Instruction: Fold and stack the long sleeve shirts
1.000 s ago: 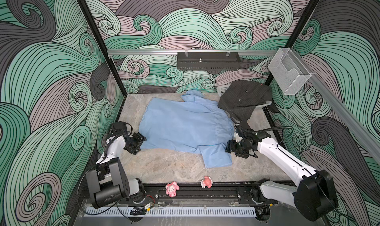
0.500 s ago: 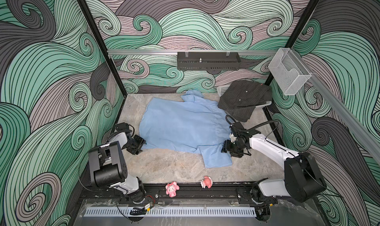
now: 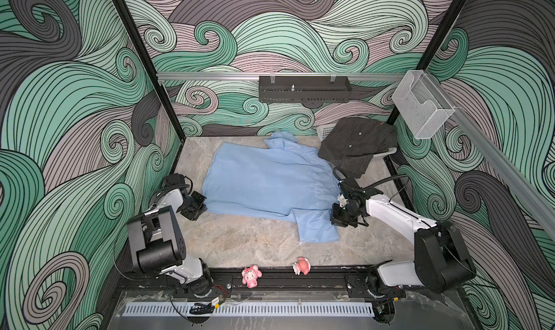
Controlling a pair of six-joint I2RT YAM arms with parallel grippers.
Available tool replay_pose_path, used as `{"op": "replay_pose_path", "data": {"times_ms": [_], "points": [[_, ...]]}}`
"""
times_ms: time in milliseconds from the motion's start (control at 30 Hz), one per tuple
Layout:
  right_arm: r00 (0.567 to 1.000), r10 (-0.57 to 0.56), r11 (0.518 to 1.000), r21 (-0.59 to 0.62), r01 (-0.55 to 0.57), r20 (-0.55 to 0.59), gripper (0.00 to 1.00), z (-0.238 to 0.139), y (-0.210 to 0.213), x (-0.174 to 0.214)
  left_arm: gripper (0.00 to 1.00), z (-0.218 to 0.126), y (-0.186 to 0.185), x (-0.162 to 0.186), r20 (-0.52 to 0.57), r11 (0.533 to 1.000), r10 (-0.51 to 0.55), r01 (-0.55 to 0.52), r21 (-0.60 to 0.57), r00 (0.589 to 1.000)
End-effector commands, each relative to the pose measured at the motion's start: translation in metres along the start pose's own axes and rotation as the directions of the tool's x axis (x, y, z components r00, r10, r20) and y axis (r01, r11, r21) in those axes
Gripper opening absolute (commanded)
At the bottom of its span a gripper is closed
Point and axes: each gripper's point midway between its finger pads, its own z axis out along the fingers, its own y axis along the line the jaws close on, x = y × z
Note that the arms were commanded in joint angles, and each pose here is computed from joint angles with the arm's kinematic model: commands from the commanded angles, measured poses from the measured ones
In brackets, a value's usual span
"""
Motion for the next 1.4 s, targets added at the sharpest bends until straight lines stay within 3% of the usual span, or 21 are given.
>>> {"op": "replay_pose_path", "data": {"times_ms": [0, 333, 400, 433, 533, 600, 700, 867, 1133, 1200, 1233, 1367], "points": [[1.0, 0.014, 0.996, 0.092, -0.015, 0.013, 0.0, -0.014, -0.023, 0.001, 0.0, -0.03, 0.007, -0.023, 0.094, 0.998, 0.042, -0.038, -0.045, 0.995], [1.0, -0.026, 0.999, 0.033, 0.026, -0.001, 0.0, -0.025, -0.011, 0.002, 0.0, -0.005, 0.002, 0.008, -0.071, 0.997, 0.078, -0.077, 0.022, 0.994], [0.999, -0.042, 0.999, 0.023, 0.042, 0.007, 0.05, -0.031, -0.009, 0.004, 0.0, -0.004, 0.0, 0.012, -0.086, 0.996, 0.088, -0.086, 0.031, 0.992], [0.999, -0.045, 0.999, 0.022, 0.045, 0.006, 0.09, -0.034, -0.009, 0.006, 0.0, -0.004, 0.0, 0.014, -0.092, 0.996, 0.091, -0.088, 0.034, 0.992], [0.999, -0.052, 0.999, -0.015, 0.052, -0.016, 0.41, -0.038, -0.005, 0.017, 0.0, -0.003, 0.0, 0.017, -0.106, 0.995, 0.101, -0.097, 0.038, 0.989], [0.998, -0.043, 0.998, -0.038, 0.041, -0.047, 0.52, -0.037, -0.005, 0.029, 0.0, -0.003, 0.0, 0.019, -0.109, 0.994, 0.103, -0.1, 0.04, 0.989], [0.996, -0.002, 0.999, -0.041, -0.001, -0.084, 0.62, -0.035, -0.012, 0.048, 0.0, -0.003, -0.001, 0.021, -0.117, 0.993, 0.108, -0.103, 0.048, 0.987], [0.993, 0.088, 0.995, -0.039, -0.091, -0.076, 0.66, -0.029, -0.024, 0.066, 0.0, -0.001, -0.002, 0.024, -0.128, 0.993, 0.113, -0.107, 0.053, 0.985], [0.973, 0.178, 0.978, -0.085, -0.192, -0.15, 0.61, 0.007, -0.02, 0.071, 0.0, -0.001, -0.004, 0.024, -0.127, 0.992, 0.115, -0.107, 0.065, 0.985], [0.97, 0.176, 0.976, -0.101, -0.195, -0.169, 0.55, 0.014, -0.016, 0.069, 0.0, -0.002, -0.005, 0.024, -0.124, 0.992, 0.114, -0.106, 0.066, 0.986], [0.97, 0.173, 0.976, -0.107, -0.192, -0.17, 0.5, 0.016, -0.014, 0.067, 0.0, -0.002, -0.005, 0.024, -0.124, 0.992, 0.116, -0.108, 0.067, 0.986], [0.982, 0.132, 0.98, -0.131, -0.15, -0.136, 0.09, 0.003, -0.004, 0.059, 0.0, -0.002, -0.006, 0.022, -0.121, 0.992, 0.117, -0.109, 0.071, 0.986]]}}
